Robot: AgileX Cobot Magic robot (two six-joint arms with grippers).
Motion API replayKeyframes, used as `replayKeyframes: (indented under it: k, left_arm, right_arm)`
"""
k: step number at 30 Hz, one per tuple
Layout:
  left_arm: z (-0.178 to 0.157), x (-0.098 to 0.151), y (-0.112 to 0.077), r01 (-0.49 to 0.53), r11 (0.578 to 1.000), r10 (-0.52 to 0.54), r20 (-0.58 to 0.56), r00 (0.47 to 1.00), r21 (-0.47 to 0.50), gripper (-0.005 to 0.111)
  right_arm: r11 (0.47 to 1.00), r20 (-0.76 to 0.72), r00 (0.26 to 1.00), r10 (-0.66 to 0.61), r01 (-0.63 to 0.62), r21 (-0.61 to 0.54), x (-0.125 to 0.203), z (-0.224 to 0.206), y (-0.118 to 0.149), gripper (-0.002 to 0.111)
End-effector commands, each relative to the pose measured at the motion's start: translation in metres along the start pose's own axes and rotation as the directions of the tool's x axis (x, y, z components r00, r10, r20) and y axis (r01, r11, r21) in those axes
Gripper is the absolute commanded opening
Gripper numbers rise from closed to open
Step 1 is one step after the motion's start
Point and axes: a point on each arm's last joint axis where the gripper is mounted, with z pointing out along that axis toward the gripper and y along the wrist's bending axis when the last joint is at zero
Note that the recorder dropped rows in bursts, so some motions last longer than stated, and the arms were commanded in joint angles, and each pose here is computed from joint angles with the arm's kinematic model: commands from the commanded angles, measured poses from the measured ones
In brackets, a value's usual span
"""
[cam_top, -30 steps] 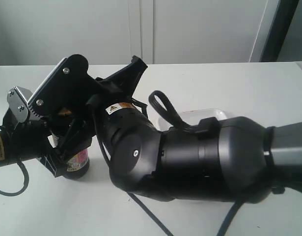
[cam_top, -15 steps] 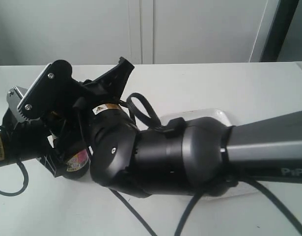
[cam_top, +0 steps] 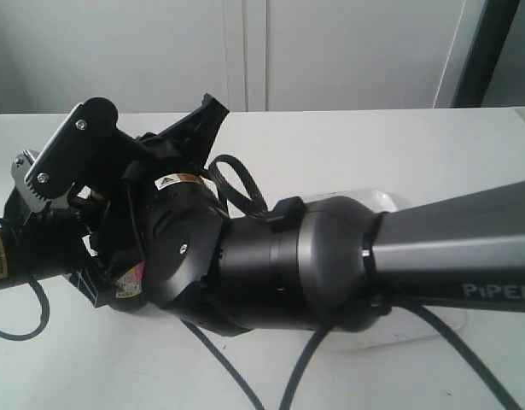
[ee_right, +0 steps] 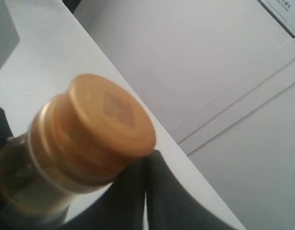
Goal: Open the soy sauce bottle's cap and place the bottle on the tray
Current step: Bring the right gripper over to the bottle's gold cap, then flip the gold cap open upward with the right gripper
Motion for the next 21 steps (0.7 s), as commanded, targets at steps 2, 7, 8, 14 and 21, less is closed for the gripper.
replayKeyframes:
  k: [2,7,8,14,21]
  left_arm:
    - [0.0,0.001,-0.002,-0.028,0.999,0.028,-0.02,0.999,0.017,0.0]
    - [0.0,0.001,-0.002,-0.028,0.999,0.028,-0.02,0.999,0.017,0.0]
    - [0.0,0.001,-0.002,-0.028,0.999,0.028,-0.02,0.999,0.017,0.0]
    - [0.0,0.001,-0.002,-0.028,0.999,0.028,-0.02,0.999,0.017,0.0]
    - [0.0,0.002,-0.002,-0.031,0.999,0.031,-0.031,0.999,0.017,0.0]
  right_arm:
    - [1.0,0.01,1.0,-0.01,0.011,-0.016,-0.004,-0.001,0.001,0.0]
    - [0.999,0.035,0.999,-0.032,0.033,-0.021,-0.017,-0.004,0.003,0.0]
    - [0.999,0.038,0.999,-0.029,0.029,-0.022,-0.018,-0.004,0.003,0.0]
    - [0.999,0.061,0.998,-0.036,0.036,0.007,-0.031,-0.005,-0.002,0.0]
    - [0.997,0.162,0.987,0.001,-0.014,0.076,-0.085,-0.004,-0.033,0.0]
